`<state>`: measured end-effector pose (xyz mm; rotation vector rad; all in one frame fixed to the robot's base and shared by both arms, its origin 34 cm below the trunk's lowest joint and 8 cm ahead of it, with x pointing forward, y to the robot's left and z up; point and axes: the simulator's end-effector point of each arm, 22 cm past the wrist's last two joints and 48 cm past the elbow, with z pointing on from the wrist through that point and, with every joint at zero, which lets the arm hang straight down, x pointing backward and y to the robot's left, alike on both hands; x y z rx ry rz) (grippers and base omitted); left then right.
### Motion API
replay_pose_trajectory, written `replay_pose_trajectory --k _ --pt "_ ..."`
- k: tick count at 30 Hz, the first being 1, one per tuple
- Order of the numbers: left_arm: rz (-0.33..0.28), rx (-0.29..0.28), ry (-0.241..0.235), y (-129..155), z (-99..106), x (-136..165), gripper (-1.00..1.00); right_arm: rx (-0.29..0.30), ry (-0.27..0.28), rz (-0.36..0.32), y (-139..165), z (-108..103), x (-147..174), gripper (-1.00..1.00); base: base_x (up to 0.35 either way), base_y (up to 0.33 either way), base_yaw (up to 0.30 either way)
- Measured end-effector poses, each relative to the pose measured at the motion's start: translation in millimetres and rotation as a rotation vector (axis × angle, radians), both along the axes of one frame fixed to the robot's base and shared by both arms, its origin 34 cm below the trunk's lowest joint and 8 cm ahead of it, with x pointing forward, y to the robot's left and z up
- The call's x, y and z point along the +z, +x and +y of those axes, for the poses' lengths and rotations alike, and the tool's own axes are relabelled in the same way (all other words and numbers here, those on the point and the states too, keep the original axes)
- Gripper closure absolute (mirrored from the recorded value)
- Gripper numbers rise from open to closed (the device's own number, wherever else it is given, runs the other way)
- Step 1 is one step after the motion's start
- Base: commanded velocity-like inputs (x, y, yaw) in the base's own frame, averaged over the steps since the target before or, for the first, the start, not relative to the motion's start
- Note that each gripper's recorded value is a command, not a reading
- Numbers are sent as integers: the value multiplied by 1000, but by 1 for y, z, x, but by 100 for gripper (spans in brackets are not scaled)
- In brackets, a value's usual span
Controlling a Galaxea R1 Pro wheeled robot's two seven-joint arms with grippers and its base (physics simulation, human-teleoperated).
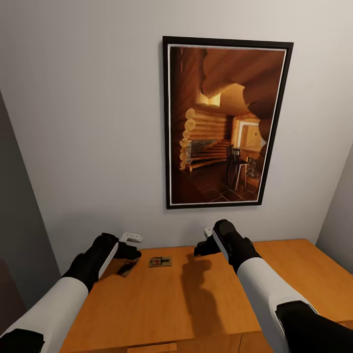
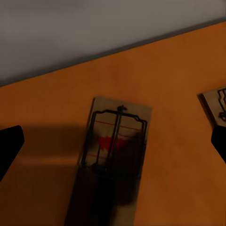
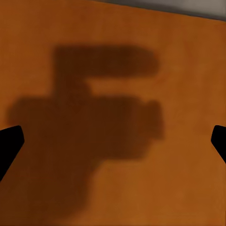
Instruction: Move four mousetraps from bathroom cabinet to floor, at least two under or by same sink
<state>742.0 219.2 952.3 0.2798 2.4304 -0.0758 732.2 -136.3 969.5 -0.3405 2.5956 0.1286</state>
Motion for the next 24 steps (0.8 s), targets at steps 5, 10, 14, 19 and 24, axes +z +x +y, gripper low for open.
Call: replay_pose_trajectory --k 5,10,14,19,24 --pt "8 0 1 -1 -1 -6 -100 0 0 0 1 0 -5 -100 0 0 0" --pt "46 6 6 -7 0 -11 -100 0 2 0 1 0 -5 -100 0 0 0" --pt "70 11 10 -11 1 -14 -100 0 2 0 1 0 -4 -100 0 0 0" --pt "89 13 14 -15 2 -17 -100 0 4 -1 1 0 -4 -100 0 0 0" --pt "95 14 16 -16 3 -18 -100 0 4 -1 1 0 -4 -100 0 0 0"
